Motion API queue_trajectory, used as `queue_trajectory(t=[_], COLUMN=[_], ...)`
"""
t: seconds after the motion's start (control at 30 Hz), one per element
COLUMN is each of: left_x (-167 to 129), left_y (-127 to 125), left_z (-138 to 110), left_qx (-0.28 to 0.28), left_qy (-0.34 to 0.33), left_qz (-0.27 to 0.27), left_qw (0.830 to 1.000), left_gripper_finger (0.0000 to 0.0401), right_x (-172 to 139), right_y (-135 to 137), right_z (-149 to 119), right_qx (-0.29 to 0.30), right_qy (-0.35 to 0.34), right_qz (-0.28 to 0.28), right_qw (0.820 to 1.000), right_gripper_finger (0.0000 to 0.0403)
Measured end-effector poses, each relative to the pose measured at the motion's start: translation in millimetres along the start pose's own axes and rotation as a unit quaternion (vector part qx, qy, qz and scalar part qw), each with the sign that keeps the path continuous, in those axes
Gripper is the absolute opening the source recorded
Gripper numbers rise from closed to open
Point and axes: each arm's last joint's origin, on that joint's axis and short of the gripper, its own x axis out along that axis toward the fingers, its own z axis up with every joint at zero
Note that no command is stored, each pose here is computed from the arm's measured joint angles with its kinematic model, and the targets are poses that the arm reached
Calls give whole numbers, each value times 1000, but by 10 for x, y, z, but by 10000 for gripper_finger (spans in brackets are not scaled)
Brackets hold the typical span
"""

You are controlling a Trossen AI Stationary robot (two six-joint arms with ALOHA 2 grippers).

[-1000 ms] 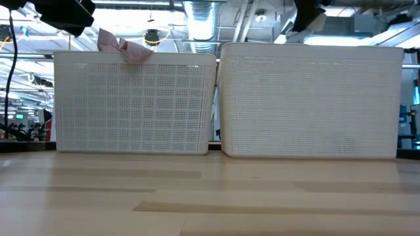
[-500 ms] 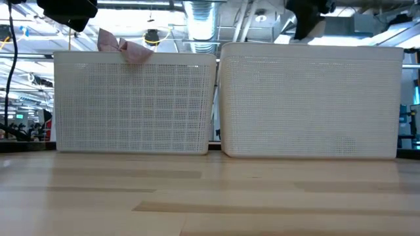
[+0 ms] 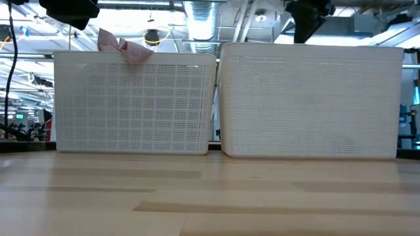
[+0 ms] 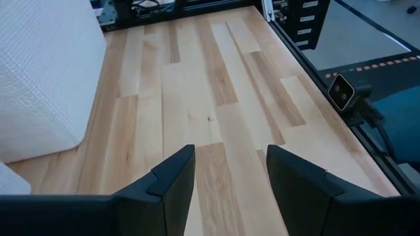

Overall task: Sort clothes
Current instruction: Put the blue sock into the right white laundry organizer, then adjust the white laundry organizers

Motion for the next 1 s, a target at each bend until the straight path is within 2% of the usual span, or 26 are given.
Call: queue_trajectory(t=[0.33, 0.6, 0.77, 1.0], left_x=[0, -1, -17, -139], left_y=[0, -4, 17, 88], left_z=[3, 21, 38, 172], left_qx=[5, 6, 23, 51], left_qy=[-1, -10, -16, -49], left_qz=[-1, -3, 20, 55], left_qw=[1000, 1000, 999, 996], left_gripper_finger=[185, 185, 185, 185], right_x=[-90, -155, -333, -710], right_y=[-2, 12, 93, 143], right_z=[-20, -10, 39, 34], right_qx=[1, 0, -9, -15], right_qy=[-18, -41, -110, -214], right_qz=[14, 29, 71, 141], right_qw=[1000, 999, 991, 966], right_gripper_finger=[201, 219, 219, 219])
